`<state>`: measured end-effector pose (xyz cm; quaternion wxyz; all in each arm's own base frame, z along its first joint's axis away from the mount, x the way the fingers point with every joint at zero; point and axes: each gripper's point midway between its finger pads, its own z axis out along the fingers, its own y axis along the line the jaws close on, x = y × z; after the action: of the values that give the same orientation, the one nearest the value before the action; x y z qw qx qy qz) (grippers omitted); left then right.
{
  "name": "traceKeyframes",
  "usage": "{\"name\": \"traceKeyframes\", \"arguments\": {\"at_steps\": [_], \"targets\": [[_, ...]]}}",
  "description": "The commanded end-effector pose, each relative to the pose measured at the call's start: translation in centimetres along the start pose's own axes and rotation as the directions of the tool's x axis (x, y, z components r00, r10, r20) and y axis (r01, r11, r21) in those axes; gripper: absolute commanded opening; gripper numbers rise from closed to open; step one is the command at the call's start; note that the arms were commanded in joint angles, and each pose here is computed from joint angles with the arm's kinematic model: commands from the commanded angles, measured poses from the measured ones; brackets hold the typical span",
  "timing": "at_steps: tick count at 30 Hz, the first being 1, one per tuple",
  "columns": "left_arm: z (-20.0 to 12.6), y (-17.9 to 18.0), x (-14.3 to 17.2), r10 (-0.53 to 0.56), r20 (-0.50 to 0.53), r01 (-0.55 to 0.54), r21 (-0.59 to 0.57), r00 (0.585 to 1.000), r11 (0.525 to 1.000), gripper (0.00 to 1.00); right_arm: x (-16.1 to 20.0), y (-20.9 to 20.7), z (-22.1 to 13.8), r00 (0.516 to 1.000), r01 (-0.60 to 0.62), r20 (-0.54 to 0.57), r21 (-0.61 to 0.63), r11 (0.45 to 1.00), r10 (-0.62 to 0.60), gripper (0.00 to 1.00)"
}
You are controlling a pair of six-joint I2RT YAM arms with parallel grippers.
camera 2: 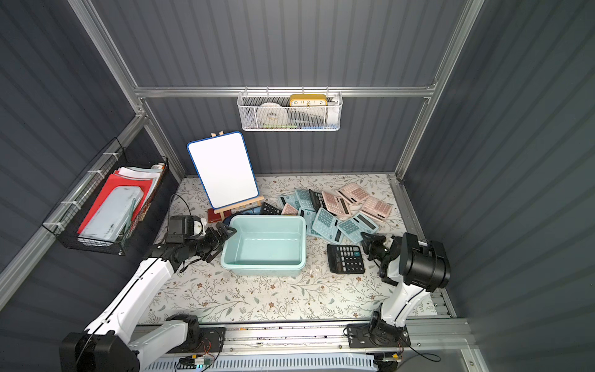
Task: Put the calculator in the storage box
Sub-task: Pick up the calculator at the center of the board.
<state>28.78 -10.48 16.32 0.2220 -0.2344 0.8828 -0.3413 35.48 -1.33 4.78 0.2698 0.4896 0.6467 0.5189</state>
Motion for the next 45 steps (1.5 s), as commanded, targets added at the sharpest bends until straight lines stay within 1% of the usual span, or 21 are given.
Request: {"name": "traceKeyframes", "arguments": {"at_steps": [1,5,8,12,17,20,24,28,33,37,40,42,45], "targets": [[-1.3,-1.2,-0.3,0.023,0.017,-0.023,0.012,1.000,1.000,0.99,0.4,-0.2,-0.7,1.000,-0.029,0.010,0.053,0.998,0.028,0.12],[-2.2,-2.1,-0.7,0.035,0.034,-0.035,0.020,0.999,0.999,1.00,1.6,2.8,-1.7,0.999,0.037,-0.020,0.050,0.998,-0.036,0.11],[-2.9,-3.0,-1.2,0.045,0.055,-0.047,0.033,0.997,0.998,0.99,3.2,6.0,-2.6,0.991,0.123,-0.056,0.040,0.992,-0.121,0.11],[-3.3,-3.9,-1.5,0.053,0.062,-0.056,0.058,0.997,0.997,0.99,5.6,10.5,-4.3,0.964,0.255,-0.079,0.014,0.967,-0.253,0.11],[-3.5,-5.1,-1.6,0.061,0.051,-0.066,0.104,0.997,0.992,0.99,9.7,14.6,-4.8,0.922,0.341,-0.169,-0.073,0.937,-0.349,0.10],[-3.9,-6.9,-1.2,0.071,0.023,-0.074,0.188,0.997,0.979,0.99,12.8,16.7,-4.7,0.886,0.378,-0.233,-0.139,0.915,-0.402,0.10],[-4.4,-9.0,-0.8,0.077,-0.004,-0.072,0.293,0.997,0.953,0.99,17.1,19.2,-4.7,0.823,0.429,-0.305,-0.223,0.876,-0.480,0.10],[-5.0,-10.2,-0.6,0.091,-0.011,-0.081,0.349,0.996,0.934,1.00,20.9,20.2,-4.2,0.765,0.448,-0.378,-0.270,0.852,-0.522,0.10],[-5.4,-10.9,0.0,0.096,-0.030,-0.076,0.405,0.995,0.911,1.00,25.1,20.8,-3.5,0.712,0.441,-0.444,-0.319,0.839,-0.543,0.10],[-6.1,-12.8,0.8,0.110,-0.073,-0.054,0.533,0.991,0.844,0.99,28.2,20.8,-2.8,0.679,0.418,-0.495,-0.347,0.840,-0.542,0.10],[-6.7,-13.7,1.2,0.117,-0.089,-0.041,0.597,0.989,0.801,0.98,30.2,20.9,-2.3,0.661,0.404,-0.518,-0.364,0.839,-0.543,0.10],[-7.1,-14.0,1.5,0.123,-0.096,-0.038,0.617,0.988,0.786,0.97,31.5,20.9,-1.9,0.649,0.392,-0.536,-0.373,0.841,-0.540,0.10],[-7.2,-13.9,2.1,0.127,-0.115,-0.027,0.631,0.985,0.776,0.95,33.6,20.6,-1.2,0.624,0.378,-0.567,-0.382,0.843,-0.537,0.11]]}}
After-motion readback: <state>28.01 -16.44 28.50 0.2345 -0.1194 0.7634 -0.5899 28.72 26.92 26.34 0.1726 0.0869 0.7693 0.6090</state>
